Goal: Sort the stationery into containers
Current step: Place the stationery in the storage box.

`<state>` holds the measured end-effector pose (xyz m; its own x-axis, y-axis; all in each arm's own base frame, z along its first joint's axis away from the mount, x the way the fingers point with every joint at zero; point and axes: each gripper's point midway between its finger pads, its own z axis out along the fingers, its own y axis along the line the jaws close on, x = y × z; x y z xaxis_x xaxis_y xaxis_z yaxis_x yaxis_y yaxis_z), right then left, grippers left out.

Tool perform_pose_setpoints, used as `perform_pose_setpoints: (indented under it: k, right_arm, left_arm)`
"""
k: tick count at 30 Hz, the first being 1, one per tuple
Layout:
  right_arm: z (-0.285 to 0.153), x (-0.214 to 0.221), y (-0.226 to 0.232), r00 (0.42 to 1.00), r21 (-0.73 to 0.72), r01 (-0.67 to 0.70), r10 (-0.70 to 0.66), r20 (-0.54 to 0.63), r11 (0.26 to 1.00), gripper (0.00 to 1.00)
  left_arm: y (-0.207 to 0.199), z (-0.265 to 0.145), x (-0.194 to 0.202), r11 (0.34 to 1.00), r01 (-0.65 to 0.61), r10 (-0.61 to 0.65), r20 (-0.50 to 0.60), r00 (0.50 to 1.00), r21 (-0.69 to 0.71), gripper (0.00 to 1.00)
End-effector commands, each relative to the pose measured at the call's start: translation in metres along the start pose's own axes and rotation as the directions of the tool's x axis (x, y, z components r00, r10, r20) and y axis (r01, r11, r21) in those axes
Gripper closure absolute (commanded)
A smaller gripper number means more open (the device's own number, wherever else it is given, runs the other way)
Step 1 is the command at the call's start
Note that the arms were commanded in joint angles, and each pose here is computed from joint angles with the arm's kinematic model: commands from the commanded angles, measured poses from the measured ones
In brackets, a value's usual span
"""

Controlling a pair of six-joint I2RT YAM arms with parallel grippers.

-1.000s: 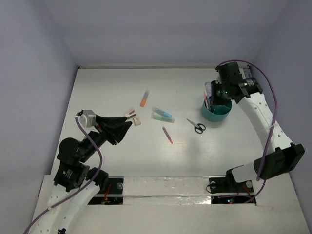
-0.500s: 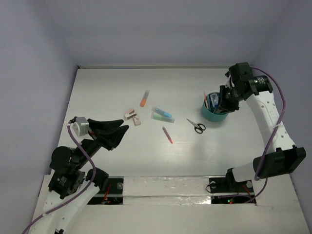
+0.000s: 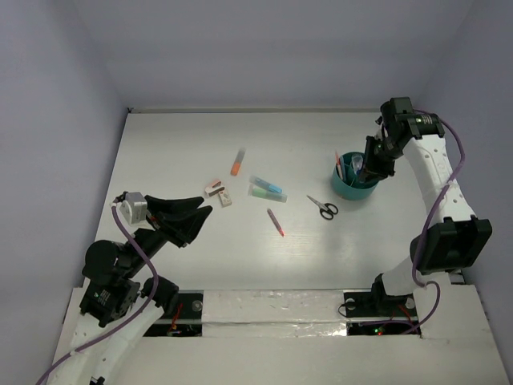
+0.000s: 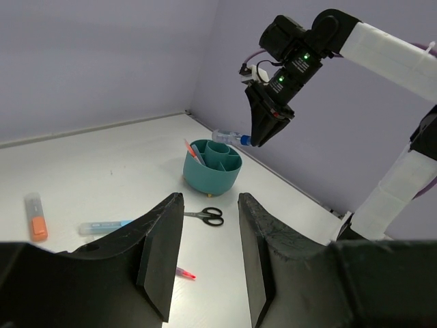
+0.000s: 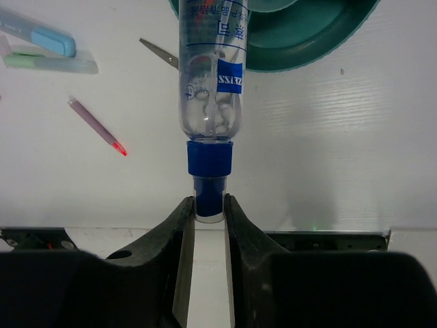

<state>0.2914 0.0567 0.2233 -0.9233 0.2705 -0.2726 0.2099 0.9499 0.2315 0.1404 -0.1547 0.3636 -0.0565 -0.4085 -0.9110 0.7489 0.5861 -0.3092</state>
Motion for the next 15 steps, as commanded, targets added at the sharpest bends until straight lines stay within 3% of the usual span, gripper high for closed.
perform_pose_setpoints:
  k: [1,15]
  right_arm:
    - [-0.012,0.000,0.001,1.000,-0.010,-0.024,0.024,-0.004,1.000,0.89]
    - [-0.008,0.012,-0.011,0.998,0.019,-0.055,0.056,-0.037,0.998,0.89]
  left_arm:
    - [-0.011,0.001,-0.017,0.999,-0.025,0.023,0.039,0.999,0.041,0.65]
    - [-0.012,0.000,-0.018,0.999,-0.026,0.024,0.045,0.999,0.045,0.65]
